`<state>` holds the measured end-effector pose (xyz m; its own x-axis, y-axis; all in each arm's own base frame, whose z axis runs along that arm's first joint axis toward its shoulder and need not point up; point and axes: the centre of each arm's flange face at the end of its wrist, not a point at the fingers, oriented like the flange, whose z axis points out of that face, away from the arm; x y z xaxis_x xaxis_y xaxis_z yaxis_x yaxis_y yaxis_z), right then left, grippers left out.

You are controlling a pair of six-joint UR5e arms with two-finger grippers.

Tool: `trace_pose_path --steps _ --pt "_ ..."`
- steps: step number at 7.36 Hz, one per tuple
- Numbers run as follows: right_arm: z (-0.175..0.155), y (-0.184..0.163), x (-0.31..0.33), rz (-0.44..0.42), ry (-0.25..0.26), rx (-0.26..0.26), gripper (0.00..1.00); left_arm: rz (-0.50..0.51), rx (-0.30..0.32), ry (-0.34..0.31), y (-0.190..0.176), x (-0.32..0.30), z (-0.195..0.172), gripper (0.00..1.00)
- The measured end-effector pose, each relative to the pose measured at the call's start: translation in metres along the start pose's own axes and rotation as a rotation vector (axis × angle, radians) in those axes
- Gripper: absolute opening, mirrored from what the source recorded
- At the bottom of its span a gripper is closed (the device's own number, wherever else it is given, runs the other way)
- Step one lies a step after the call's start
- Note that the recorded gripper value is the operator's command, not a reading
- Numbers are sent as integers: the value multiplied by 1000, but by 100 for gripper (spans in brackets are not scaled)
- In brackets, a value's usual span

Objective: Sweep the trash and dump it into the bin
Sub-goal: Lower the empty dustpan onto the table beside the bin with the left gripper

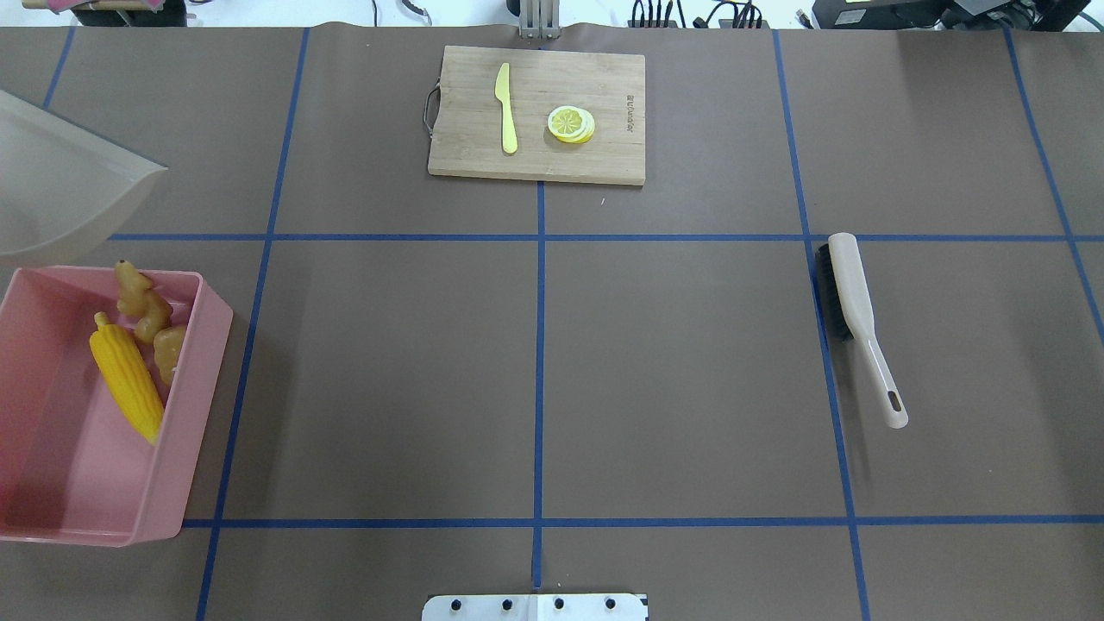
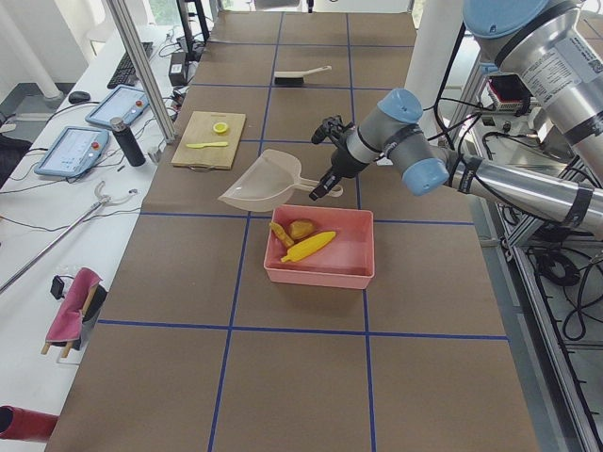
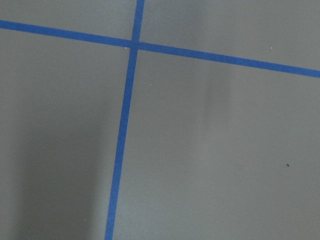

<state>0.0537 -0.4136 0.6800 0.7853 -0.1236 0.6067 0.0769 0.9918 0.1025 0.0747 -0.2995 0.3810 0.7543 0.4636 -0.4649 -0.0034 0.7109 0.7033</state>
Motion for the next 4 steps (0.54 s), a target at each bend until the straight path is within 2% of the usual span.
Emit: trace_pose_path --steps 2,4 --pt "0 0 0 0 -1 0 100 147 27 127 -28 49 70 0" --pt "-2 0 -2 -1 -8 5 100 372 58 251 -43 109 137 0"
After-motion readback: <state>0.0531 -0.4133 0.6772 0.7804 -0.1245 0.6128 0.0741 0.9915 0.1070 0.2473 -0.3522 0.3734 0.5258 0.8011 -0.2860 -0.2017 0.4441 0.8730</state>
